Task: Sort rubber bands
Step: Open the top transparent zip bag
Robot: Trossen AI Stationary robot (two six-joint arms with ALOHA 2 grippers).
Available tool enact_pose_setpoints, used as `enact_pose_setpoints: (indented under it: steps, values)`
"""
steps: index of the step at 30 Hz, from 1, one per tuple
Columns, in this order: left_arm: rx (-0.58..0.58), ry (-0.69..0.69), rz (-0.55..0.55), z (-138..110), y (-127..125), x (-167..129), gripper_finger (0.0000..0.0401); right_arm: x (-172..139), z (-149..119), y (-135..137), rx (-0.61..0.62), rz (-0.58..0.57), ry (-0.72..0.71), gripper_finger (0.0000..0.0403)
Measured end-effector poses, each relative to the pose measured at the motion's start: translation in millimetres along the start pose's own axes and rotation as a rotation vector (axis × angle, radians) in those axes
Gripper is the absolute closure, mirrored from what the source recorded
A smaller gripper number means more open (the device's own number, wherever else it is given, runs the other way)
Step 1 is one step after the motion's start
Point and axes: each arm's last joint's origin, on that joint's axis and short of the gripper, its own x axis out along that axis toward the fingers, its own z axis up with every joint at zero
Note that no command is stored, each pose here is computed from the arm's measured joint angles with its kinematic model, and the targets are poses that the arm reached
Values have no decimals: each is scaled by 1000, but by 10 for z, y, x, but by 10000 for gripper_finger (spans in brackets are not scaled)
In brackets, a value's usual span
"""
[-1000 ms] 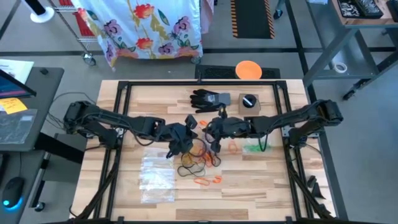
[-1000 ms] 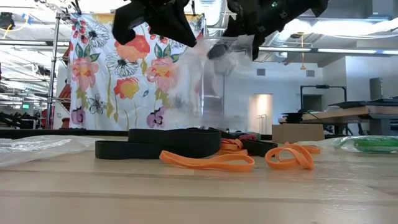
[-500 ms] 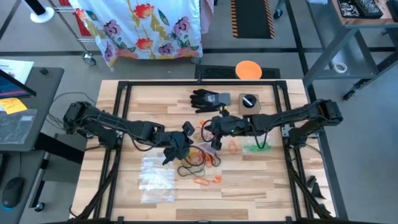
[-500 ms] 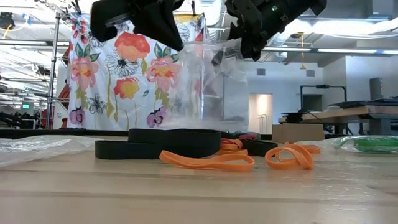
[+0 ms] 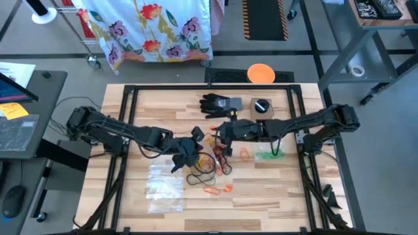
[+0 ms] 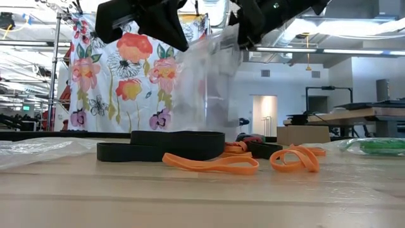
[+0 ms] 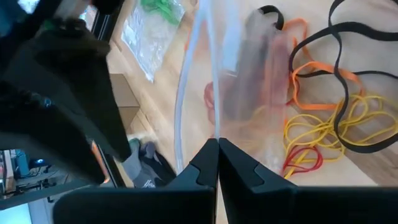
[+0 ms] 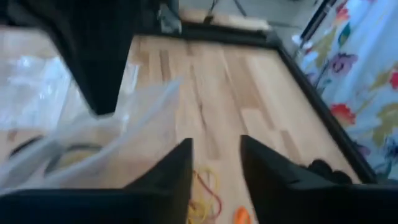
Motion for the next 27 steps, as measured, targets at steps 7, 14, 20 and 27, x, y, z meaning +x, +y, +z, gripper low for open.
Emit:
enact_pose_setpoints:
  steps: [7,14,20,27]
  values:
    - [5,1,1,-2,2,1,401,90,190,-68,127,155,-34,158]
    - [-3,9,-11,-14,-6,3,401,411,136,26,134,220,106,163]
    - [2,8,-22,-8,-23,-3,401,448,153,-9,127,180,136,180]
    - [28,-1,-22,5,-28,-7,401,496,114,2,63,169,148,207]
